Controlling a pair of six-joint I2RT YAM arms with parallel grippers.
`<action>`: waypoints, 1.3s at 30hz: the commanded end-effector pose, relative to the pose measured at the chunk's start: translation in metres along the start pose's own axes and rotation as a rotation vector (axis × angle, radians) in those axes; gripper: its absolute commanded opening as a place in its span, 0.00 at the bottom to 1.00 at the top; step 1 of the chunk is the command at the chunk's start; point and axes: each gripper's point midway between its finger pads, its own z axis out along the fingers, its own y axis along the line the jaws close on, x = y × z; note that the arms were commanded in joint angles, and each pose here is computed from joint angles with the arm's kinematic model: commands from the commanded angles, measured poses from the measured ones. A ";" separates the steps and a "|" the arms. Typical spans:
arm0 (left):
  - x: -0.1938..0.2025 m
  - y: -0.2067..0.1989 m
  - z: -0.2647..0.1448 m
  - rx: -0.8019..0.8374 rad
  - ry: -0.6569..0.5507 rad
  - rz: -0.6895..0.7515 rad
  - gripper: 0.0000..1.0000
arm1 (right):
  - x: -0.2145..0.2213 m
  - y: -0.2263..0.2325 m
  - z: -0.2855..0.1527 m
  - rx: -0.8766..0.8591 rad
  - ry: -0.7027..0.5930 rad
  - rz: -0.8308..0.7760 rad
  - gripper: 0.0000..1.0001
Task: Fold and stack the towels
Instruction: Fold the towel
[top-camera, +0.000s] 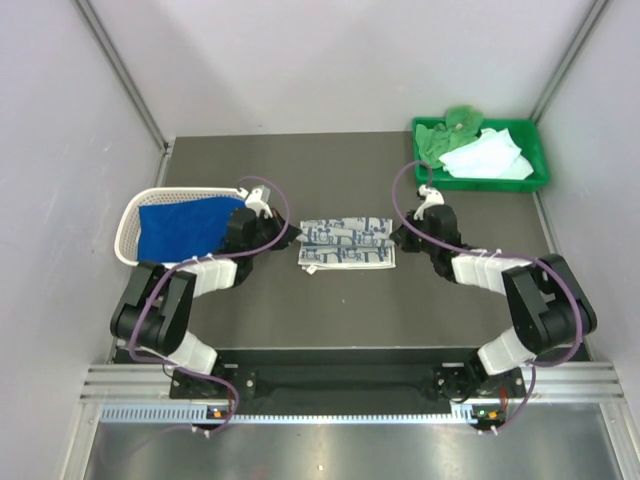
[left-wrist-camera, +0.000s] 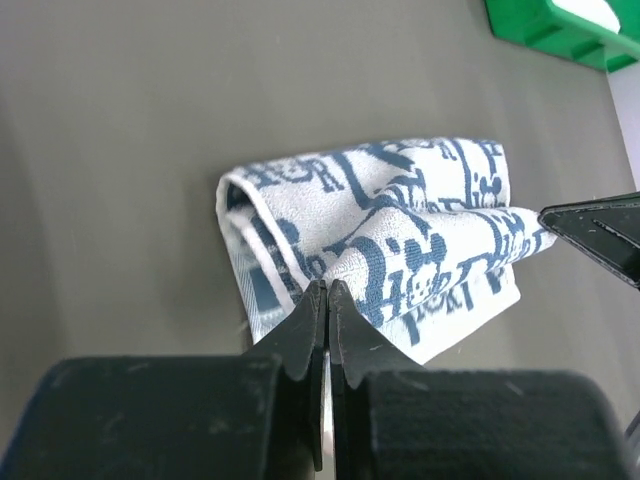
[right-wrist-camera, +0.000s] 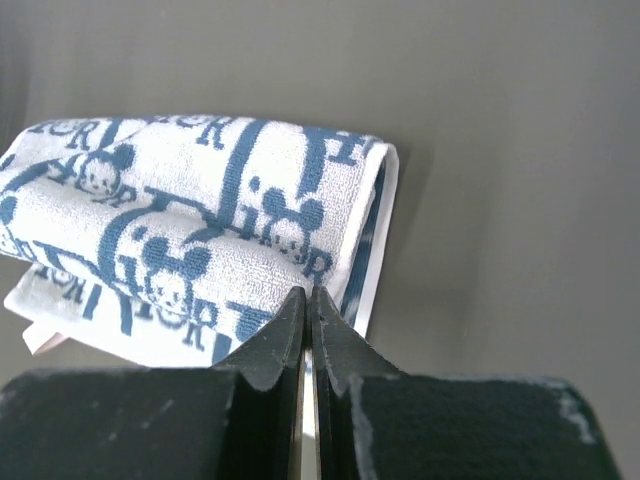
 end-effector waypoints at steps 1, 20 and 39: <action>-0.016 -0.013 -0.010 0.039 -0.089 0.036 0.00 | -0.024 0.015 -0.011 -0.029 -0.124 -0.011 0.00; 0.021 -0.013 -0.027 0.028 -0.049 0.037 0.00 | -0.005 0.012 -0.033 -0.012 -0.130 -0.001 0.00; 0.017 -0.017 -0.056 -0.042 -0.064 0.025 0.38 | 0.010 0.012 -0.056 0.023 -0.105 0.020 0.40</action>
